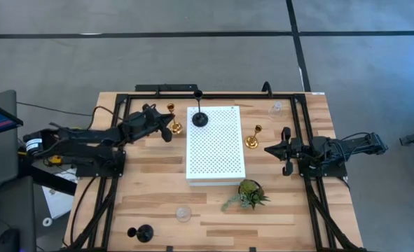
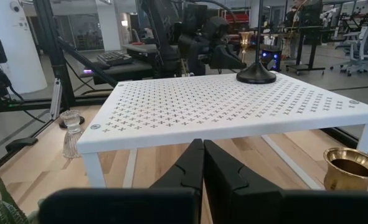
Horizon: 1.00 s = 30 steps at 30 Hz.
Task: Pick & Place candle stick holders
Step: Put the left gold candle holder on the shelf
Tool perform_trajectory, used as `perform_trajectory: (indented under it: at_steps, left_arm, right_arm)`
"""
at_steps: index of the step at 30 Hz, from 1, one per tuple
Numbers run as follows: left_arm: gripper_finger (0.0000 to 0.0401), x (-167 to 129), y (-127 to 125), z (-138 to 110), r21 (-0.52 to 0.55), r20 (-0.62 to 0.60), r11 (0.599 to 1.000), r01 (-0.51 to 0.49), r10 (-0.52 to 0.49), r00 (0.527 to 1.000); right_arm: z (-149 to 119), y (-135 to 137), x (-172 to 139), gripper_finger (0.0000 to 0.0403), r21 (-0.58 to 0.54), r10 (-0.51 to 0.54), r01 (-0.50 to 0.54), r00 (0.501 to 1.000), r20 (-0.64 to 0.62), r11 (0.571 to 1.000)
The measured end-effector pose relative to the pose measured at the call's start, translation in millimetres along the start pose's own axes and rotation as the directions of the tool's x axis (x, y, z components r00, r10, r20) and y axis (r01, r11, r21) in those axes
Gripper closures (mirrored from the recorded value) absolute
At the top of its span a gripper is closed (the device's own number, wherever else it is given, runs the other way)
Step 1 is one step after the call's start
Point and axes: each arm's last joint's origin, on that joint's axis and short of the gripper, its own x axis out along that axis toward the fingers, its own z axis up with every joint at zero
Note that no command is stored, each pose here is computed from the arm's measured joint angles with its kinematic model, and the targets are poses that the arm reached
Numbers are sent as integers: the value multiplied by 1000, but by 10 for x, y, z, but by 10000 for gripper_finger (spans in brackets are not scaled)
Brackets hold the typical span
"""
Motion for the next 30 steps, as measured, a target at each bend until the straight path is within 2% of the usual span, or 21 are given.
perform_trajectory:
  at_steps: [12,22,30]
  left_arm:
    - [388,-184,-114,147,-19,85,995,94,-92,992]
    - [389,-362,-87,230,-32,114,993,115,-110,987]
    - [389,-412,-98,417,-25,37,993,118,-117,992]
  right_arm:
    - [0,0,0,402,0,0,0,1000,0,1000]
    - [1,0,0,402,0,0,0,1000,0,1000]
    - [1,0,0,402,25,0,0,1000,0,1000]
